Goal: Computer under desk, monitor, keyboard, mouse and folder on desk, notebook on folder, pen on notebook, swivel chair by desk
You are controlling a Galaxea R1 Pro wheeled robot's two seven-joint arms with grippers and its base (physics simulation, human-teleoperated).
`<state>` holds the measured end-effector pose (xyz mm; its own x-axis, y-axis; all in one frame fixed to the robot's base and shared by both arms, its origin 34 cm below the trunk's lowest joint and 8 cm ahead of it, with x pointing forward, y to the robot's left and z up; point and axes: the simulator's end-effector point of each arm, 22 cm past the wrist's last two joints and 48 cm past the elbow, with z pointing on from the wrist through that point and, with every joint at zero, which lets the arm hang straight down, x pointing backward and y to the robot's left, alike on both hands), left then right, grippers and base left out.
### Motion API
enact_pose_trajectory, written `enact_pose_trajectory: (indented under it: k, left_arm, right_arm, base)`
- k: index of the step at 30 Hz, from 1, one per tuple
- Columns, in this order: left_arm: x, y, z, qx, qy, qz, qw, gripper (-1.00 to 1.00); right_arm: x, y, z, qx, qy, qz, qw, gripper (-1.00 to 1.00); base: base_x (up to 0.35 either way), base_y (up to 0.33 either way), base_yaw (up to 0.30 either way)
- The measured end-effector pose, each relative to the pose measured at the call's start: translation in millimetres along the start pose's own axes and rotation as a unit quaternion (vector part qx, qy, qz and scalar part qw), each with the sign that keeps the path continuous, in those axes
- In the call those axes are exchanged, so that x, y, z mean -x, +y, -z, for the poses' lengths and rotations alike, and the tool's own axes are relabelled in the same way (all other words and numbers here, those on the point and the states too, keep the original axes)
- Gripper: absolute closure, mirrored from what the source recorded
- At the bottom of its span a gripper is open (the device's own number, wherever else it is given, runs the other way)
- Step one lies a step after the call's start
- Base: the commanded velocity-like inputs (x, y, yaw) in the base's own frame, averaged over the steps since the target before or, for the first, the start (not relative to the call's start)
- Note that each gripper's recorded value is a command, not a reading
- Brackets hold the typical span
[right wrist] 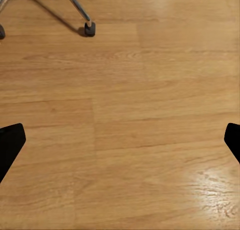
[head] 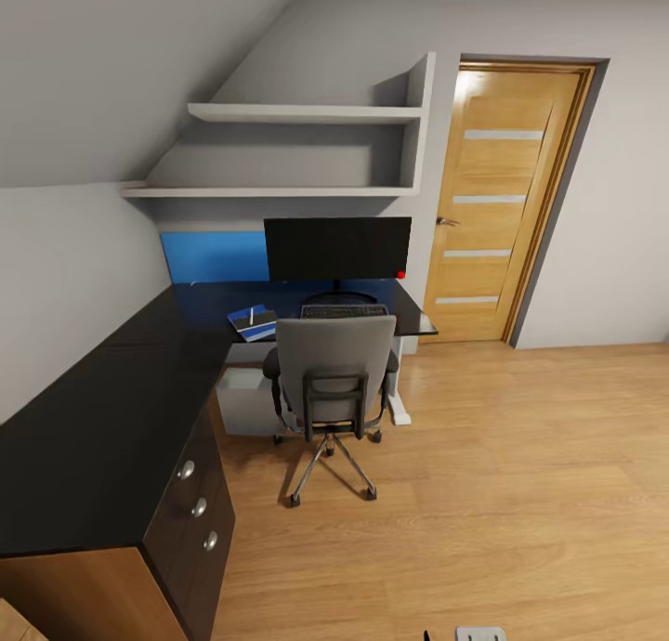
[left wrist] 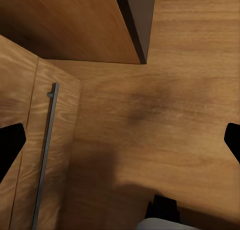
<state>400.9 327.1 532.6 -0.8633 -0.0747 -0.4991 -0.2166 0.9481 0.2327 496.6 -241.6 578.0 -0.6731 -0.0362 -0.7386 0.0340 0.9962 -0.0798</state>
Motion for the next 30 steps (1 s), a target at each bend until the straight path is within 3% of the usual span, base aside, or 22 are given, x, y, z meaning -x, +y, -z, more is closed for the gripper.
enact_pose_trajectory:
  k: [17,30]
  left_arm:
    - [1,7,21.3,0.0,0.023,-0.008,0.9997,-1.0]
    - [0,0,22.9,-0.005,0.025,-0.009,0.9996,-1.0]
  right_arm:
    - [17,-2,17.6,0.0,0.0,0.0,1.0,-1.0]
    - [17,-2,17.6,0.0,0.0,0.0,1.0,-1.0]
  base:
    - [0.0,0.0,0.0]
    - [0.0,0.0,0.0]
